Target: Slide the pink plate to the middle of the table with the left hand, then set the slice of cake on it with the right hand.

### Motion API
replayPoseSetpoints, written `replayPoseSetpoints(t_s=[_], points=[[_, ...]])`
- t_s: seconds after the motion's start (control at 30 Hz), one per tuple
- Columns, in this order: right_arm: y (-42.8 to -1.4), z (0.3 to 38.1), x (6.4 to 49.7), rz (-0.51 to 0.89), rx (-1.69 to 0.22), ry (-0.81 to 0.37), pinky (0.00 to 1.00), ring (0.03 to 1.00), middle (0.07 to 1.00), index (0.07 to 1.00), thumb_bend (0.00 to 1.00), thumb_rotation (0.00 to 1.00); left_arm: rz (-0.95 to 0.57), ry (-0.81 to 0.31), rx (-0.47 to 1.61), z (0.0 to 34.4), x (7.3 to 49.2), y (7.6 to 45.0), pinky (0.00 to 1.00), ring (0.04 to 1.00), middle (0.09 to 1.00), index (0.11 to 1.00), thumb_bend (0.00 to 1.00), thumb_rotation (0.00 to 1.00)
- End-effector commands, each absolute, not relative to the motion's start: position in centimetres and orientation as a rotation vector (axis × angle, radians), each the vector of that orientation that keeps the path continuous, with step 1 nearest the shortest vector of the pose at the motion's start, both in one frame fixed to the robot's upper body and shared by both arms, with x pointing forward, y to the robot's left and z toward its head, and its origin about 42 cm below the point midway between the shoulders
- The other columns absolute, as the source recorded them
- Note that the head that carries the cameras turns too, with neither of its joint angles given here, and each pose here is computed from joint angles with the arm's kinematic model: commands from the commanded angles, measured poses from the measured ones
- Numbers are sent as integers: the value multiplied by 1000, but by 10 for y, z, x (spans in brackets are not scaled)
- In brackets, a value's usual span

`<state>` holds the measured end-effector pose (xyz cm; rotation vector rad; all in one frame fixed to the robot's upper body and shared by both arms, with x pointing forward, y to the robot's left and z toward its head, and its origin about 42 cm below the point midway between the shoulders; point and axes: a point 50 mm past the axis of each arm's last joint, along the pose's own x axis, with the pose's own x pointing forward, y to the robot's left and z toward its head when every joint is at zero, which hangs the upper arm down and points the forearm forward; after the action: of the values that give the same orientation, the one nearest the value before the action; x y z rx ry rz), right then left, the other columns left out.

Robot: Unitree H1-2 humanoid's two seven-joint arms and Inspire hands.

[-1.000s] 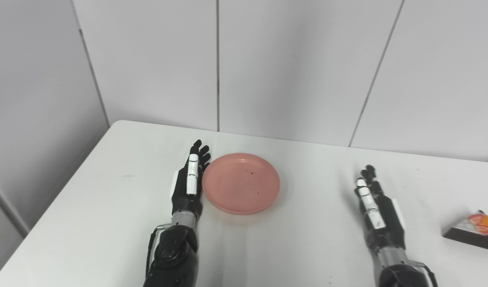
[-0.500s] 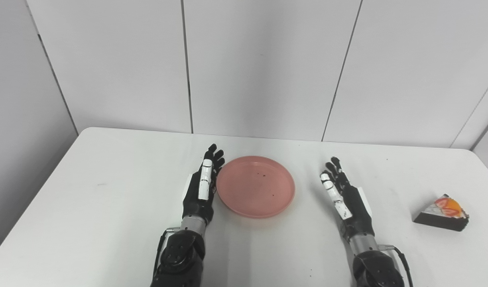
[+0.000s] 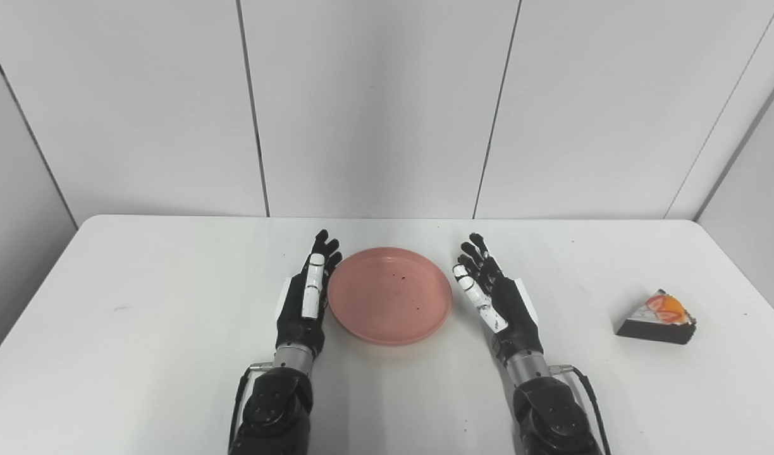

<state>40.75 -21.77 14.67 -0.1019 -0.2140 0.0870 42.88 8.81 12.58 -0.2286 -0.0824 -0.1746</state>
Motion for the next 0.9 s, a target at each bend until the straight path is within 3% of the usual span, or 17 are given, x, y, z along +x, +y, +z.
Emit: replayPoseSetpoints(t_s=[0.0, 0.2, 0.37, 0.43, 0.53, 0.8, 0.87], points=[[-222, 168, 412, 67, -171, -334, 850, 878, 904, 934, 576, 630, -183, -19, -234, 103, 414, 77, 996, 962, 956, 955, 522, 1000], [-238, 199, 407, 1, -302, -494, 779, 837, 868, 897, 596, 537, -189, -21, -234, 102, 416, 76, 996, 966, 961, 962, 524, 1000], [-271, 245, 404, -47, -464, -516, 777, 836, 862, 894, 597, 361, -200, -27, -228, 101, 417, 76, 996, 970, 963, 966, 520, 1000], [-285, 261, 401, -93, -570, -522, 766, 821, 846, 887, 615, 363, -199, -27, -226, 101, 418, 77, 993, 969, 962, 964, 520, 1000], [-306, 285, 396, -149, -676, -496, 779, 828, 839, 892, 655, 392, -205, -25, -229, 101, 418, 77, 991, 970, 965, 967, 517, 1000], [-344, 325, 384, -268, -935, -378, 691, 806, 846, 871, 724, 417, -207, -35, -223, 99, 419, 82, 977, 958, 953, 954, 520, 1000], [-357, 329, 381, -284, -987, -330, 689, 816, 863, 860, 753, 354, -212, -34, -225, 99, 419, 83, 981, 960, 954, 953, 527, 1000]])
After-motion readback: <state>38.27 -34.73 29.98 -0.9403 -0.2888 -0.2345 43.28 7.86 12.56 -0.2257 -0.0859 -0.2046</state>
